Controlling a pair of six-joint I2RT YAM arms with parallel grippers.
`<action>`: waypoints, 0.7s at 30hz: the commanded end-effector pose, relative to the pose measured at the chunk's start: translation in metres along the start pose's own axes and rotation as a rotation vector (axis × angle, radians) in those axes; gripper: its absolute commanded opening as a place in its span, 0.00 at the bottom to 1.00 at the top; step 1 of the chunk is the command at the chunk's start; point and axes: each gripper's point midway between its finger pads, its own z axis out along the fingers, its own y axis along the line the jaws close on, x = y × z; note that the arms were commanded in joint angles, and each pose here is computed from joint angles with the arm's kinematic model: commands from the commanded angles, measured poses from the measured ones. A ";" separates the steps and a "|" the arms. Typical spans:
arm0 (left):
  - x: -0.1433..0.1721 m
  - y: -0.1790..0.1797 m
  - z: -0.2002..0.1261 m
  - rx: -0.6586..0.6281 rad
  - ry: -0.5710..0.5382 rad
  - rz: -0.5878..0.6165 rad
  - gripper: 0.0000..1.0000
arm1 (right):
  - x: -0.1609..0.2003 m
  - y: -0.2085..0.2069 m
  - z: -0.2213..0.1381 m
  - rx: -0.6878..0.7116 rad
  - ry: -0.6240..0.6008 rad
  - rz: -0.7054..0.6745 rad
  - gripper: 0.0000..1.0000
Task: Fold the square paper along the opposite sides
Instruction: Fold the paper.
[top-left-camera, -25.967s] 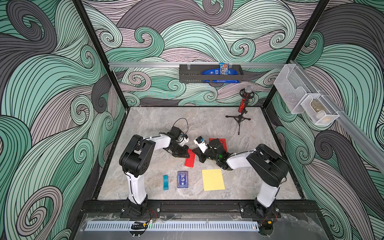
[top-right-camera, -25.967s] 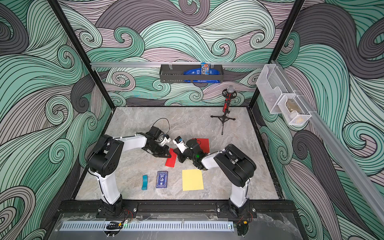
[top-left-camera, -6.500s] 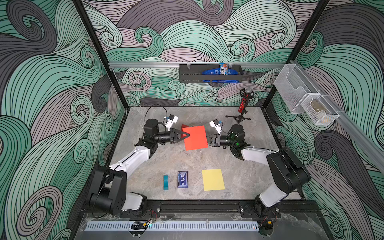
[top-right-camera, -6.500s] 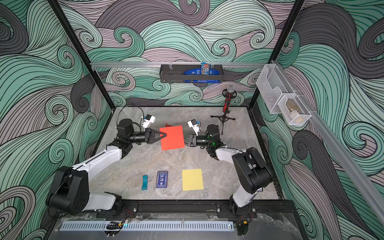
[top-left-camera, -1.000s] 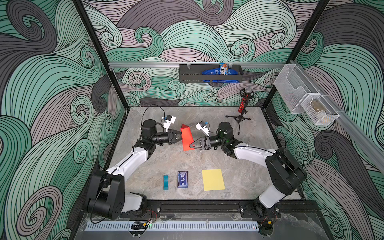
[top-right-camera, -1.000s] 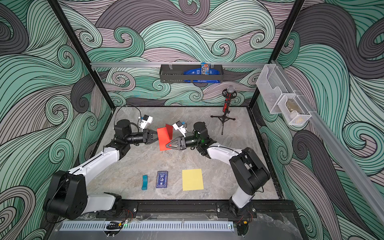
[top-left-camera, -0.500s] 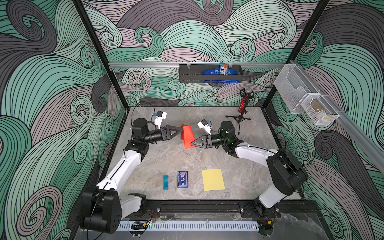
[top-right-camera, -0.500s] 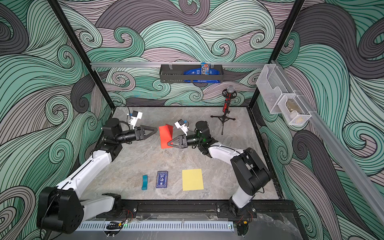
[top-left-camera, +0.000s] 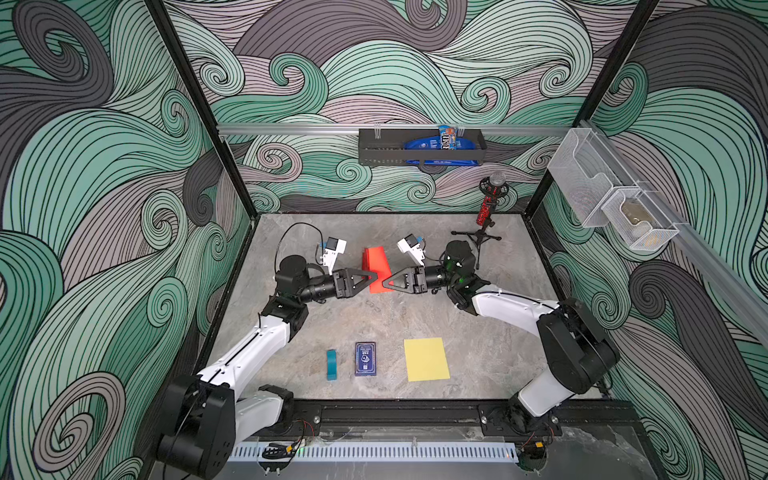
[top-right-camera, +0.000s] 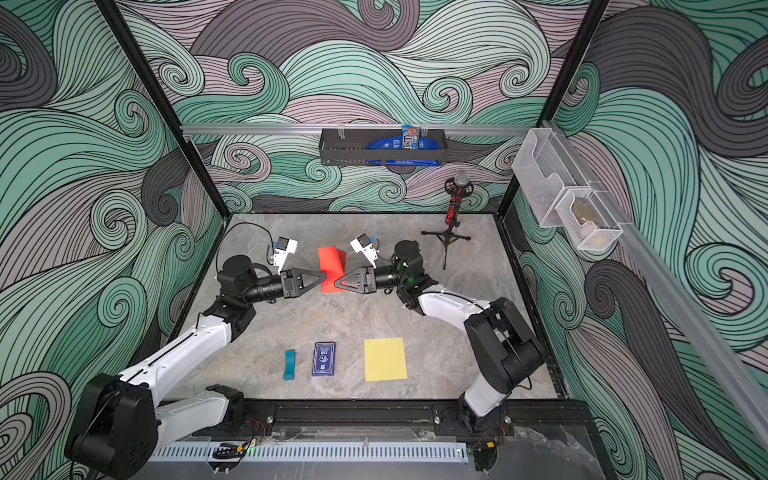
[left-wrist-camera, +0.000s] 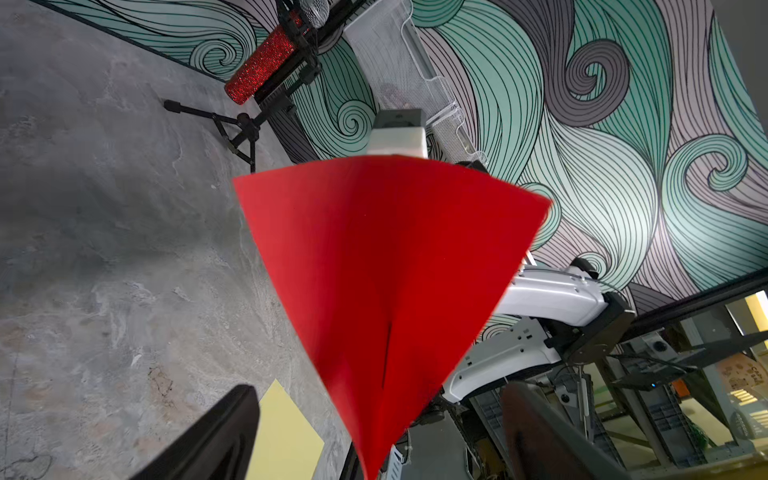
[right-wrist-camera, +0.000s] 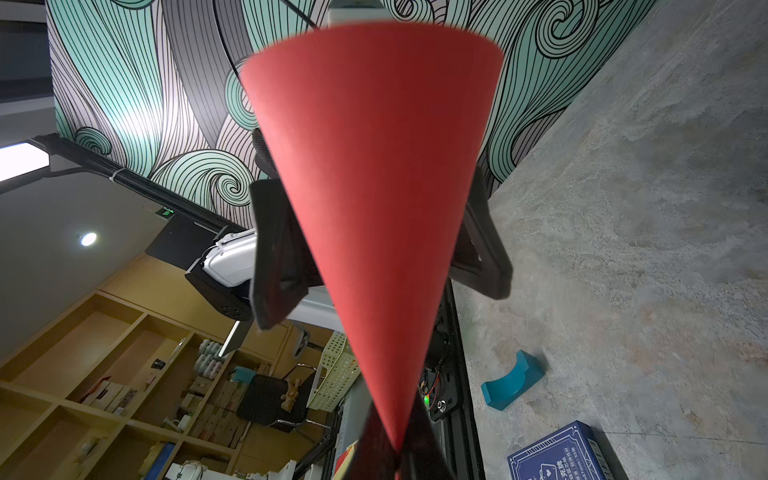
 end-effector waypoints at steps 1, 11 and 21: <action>-0.021 -0.022 0.005 0.046 -0.035 0.094 0.75 | 0.002 0.015 0.000 -0.033 0.008 -0.042 0.08; -0.032 -0.022 0.009 0.038 -0.051 0.101 0.20 | 0.008 0.010 0.001 -0.031 0.017 -0.027 0.09; -0.027 0.017 0.018 -0.089 0.033 0.050 0.00 | -0.006 0.000 -0.030 0.142 -0.104 -0.122 0.45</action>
